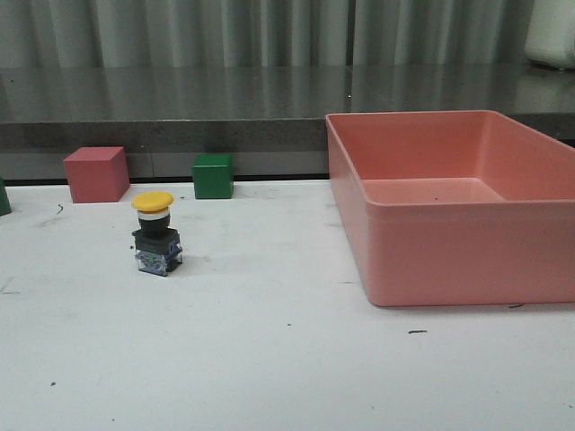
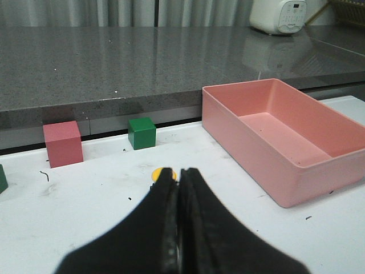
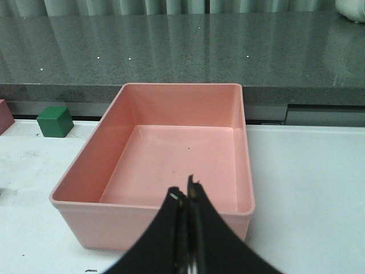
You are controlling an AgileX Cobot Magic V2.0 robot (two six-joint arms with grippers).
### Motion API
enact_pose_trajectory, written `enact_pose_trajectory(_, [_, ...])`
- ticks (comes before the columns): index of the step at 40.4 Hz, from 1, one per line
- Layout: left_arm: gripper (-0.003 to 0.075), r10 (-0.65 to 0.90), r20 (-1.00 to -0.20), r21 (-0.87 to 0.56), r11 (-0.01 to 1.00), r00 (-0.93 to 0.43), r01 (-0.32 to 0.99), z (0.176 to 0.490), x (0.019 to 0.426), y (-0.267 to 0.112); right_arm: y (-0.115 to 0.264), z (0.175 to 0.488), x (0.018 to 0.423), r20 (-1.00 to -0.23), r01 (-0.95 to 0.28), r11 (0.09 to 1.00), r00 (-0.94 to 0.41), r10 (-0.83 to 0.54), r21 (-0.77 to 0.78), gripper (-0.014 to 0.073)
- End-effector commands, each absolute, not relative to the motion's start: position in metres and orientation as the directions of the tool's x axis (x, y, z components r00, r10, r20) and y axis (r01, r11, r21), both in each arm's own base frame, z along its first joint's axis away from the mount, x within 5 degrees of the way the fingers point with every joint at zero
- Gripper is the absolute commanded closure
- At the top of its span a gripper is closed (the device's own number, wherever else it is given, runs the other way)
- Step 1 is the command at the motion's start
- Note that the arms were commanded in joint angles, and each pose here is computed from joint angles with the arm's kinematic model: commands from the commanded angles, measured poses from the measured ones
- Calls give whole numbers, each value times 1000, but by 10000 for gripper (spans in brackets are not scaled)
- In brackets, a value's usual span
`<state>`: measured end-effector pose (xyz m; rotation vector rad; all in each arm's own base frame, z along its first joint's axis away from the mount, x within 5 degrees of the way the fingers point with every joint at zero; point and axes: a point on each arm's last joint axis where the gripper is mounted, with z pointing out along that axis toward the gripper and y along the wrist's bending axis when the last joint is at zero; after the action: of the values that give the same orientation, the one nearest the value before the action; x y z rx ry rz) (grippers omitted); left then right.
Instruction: Place and stand button with both arms
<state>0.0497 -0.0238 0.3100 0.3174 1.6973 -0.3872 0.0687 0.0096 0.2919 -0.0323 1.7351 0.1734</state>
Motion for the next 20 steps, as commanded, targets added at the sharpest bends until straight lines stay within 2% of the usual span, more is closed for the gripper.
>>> enact_pose_trajectory(1, [740, -37, -996, -65, 903, -75, 425, 325, 50, -24, 9, 308, 69, -995, -120, 990, -68, 70, 78, 656])
enact_pose_trajectory(10, [740, -60, -996, -85, 898, -69, 432, 320, 51, -25, 9, 308, 69, -995, -120, 990, -68, 70, 78, 656])
enact_pose_trajectory(20, [740, -123, -991, -100, 929, 43, 355, 279, 46, -17, 9, 308, 69, -995, -120, 990, -68, 70, 78, 656])
